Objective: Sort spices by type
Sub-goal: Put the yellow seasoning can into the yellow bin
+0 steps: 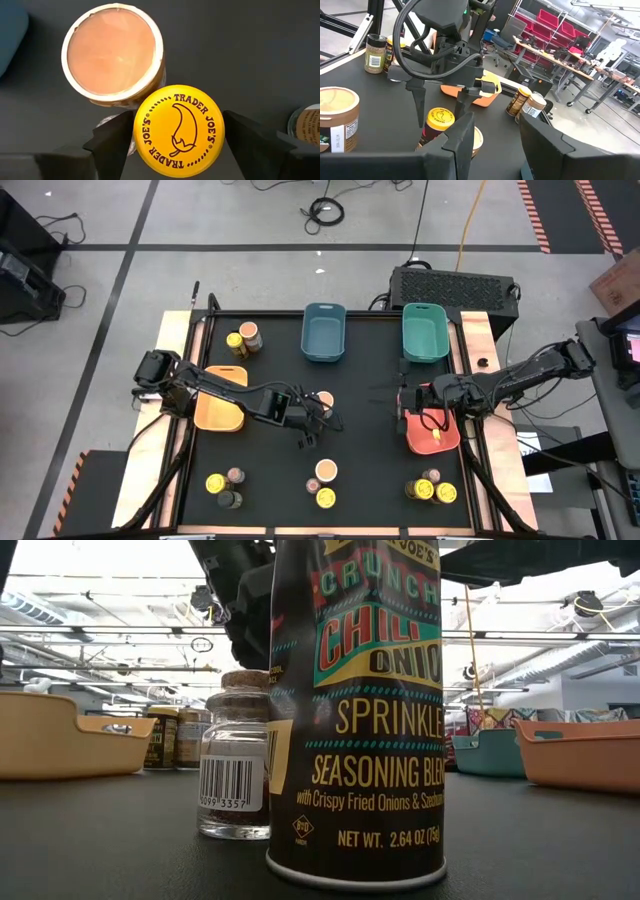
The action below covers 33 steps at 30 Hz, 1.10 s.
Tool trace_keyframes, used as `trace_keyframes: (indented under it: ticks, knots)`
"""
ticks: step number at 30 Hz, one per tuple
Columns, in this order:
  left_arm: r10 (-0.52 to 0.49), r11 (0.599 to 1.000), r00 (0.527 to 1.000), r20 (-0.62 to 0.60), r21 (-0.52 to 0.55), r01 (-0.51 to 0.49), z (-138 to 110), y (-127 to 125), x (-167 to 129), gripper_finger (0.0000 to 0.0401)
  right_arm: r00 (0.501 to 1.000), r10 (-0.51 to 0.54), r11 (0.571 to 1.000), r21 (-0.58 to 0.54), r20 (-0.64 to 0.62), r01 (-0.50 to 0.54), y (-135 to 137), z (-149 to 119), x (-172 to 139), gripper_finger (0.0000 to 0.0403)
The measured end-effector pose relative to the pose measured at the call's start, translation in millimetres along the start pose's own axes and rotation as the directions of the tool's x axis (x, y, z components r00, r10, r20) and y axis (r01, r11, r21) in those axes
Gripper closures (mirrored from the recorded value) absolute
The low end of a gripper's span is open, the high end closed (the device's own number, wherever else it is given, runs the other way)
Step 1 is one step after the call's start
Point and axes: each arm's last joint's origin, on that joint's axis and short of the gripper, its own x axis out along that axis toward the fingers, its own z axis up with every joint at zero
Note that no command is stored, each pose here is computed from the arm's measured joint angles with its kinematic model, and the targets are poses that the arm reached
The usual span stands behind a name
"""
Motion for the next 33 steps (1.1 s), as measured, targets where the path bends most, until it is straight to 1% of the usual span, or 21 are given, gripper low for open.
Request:
trace_keyframes:
  ticks: [4,6,12,15,20,23,27,30,33]
  knots:
    - [0.001,1.000,1.000,0.002,0.000,-0.001,0,0,0,0.0150,1.000,-0.002,1.000,0.001,0.004,0.002,0,0,0,0.0253]
    - [0.001,1.000,1.000,0.001,0.000,-0.001,0,0,0,0.0165,1.000,-0.002,1.000,-0.002,0.004,0.002,0,0,0,0.0253]
    - [-0.014,1.000,1.000,-0.008,0.000,0.014,0,0,-1,0.0165,1.000,-0.002,1.000,-0.006,0.004,0.002,0,0,0,0.0253]
    - [-0.028,1.000,0.999,-0.031,-0.002,0.028,-2,2,-10,0.0165,1.000,-0.002,1.000,-0.007,0.004,0.002,0,0,0,0.0253]
    - [-0.038,0.999,0.999,-0.026,-0.037,0.037,-2,11,-44,0.0165,1.000,-0.001,1.000,-0.008,0.002,0.001,0,0,0,0.0253]
    - [-0.009,0.998,1.000,-0.010,-0.056,0.008,-5,21,-72,0.0165,1.000,-0.001,1.000,-0.009,0.000,0.001,0,0,0,0.0253]
    - [0.067,0.989,0.998,-0.007,-0.129,-0.068,-17,41,-114,0.0165,1.000,-0.001,1.000,-0.009,0.000,0.001,0,0,0,0.0253]
    - [0.152,0.965,0.988,-0.015,-0.212,-0.152,-29,59,-143,0.0165,1.000,-0.001,1.000,-0.008,0.000,0.001,0,0,0,0.0253]
    - [0.242,0.923,0.969,-0.051,-0.297,-0.246,-45,74,-165,0.0165,1.000,-0.002,1.000,-0.007,0.003,0.002,0,1,0,0.0253]
